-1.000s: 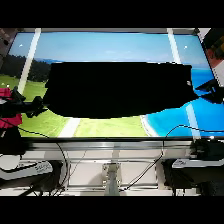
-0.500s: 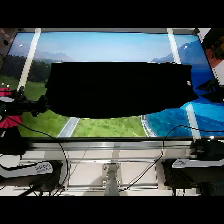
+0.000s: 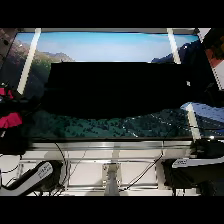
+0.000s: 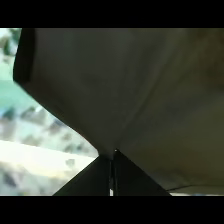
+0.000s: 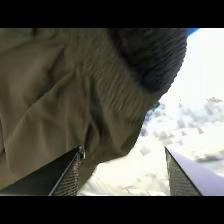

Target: Fold the clothes and pants, and hang the long-sleeved shirts on hangers.

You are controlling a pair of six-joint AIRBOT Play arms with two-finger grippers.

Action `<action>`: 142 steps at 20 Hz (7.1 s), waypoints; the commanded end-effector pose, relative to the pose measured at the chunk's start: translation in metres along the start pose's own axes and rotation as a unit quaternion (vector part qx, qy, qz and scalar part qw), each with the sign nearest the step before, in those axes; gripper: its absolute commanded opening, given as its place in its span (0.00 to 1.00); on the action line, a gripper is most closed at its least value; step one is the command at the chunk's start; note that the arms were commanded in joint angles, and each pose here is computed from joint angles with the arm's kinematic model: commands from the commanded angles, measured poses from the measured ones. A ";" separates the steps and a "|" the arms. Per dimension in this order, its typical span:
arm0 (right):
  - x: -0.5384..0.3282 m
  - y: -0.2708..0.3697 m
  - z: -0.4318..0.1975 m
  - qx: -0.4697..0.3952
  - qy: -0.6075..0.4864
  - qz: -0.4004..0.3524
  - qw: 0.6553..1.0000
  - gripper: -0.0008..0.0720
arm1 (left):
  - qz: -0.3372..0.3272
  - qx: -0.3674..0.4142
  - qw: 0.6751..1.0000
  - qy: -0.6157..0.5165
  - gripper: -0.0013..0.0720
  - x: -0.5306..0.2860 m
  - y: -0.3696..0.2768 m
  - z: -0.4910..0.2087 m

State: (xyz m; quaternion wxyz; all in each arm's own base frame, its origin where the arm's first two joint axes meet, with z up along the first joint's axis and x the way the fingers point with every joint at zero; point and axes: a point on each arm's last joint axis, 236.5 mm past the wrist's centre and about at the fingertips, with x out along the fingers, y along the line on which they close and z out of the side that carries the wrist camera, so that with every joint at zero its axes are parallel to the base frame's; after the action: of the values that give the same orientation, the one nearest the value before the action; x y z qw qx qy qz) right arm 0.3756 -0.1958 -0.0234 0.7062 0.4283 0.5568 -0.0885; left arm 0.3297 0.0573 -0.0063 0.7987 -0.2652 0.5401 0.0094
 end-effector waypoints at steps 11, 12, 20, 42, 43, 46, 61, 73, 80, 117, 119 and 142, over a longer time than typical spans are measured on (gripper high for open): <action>0.020 0.033 0.092 -0.002 -0.154 0.021 0.988 0.78 | 0.016 0.010 1.000 0.012 0.02 -0.013 0.001 -0.012; 0.015 0.040 0.100 -0.013 -0.168 0.021 0.985 0.78 | 0.016 0.010 1.000 0.012 0.02 -0.013 0.001 -0.012; 0.066 0.041 0.069 -0.105 -0.078 -0.017 0.991 0.76 | 0.016 0.010 1.000 0.012 0.02 -0.013 0.001 -0.012; 0.019 -0.052 -0.017 0.001 0.109 -0.113 0.988 0.03 | 0.070 0.034 0.996 0.032 0.02 -0.011 0.029 -0.023; 0.012 -0.061 -0.017 0.023 0.107 -0.117 0.987 0.03 | 0.064 0.030 0.997 0.038 0.02 -0.008 0.027 -0.028; 0.005 -0.073 -0.016 0.048 0.101 -0.114 0.987 0.04 | 0.055 0.015 0.997 0.060 0.02 0.006 0.029 -0.048; -0.067 0.004 0.048 -0.033 -0.020 -0.054 0.998 0.19 | 0.037 0.033 0.997 -0.064 0.30 -0.036 0.000 0.026; -0.060 -0.002 -0.029 -0.048 -0.033 0.069 0.996 0.03 | 0.025 -0.161 0.986 -0.040 0.02 -0.025 0.053 -0.080; -0.058 -0.017 -0.004 -0.024 -0.109 0.077 0.991 0.87 | 0.023 -0.325 0.944 -0.045 0.59 -0.006 0.088 -0.120; -0.035 -0.142 -0.081 0.187 -0.010 0.002 0.982 0.86 | -0.177 -0.205 0.956 -0.112 0.02 0.045 -0.007 -0.044; -0.021 -0.133 -0.079 0.176 0.005 0.023 0.984 0.86 | -0.177 -0.205 0.956 -0.113 0.02 0.045 -0.007 -0.043; 0.043 -0.094 -0.046 0.088 -0.008 0.012 0.996 0.61 | -0.161 -0.209 0.956 -0.127 0.02 0.045 0.001 -0.038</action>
State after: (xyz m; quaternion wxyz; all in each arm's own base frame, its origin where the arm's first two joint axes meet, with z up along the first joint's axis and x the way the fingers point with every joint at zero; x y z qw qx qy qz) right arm 0.2934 -0.2090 -0.1065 0.6645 0.5017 0.5376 -0.1333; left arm 0.3142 0.0250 -0.0557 0.7751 -0.5092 0.3736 0.0181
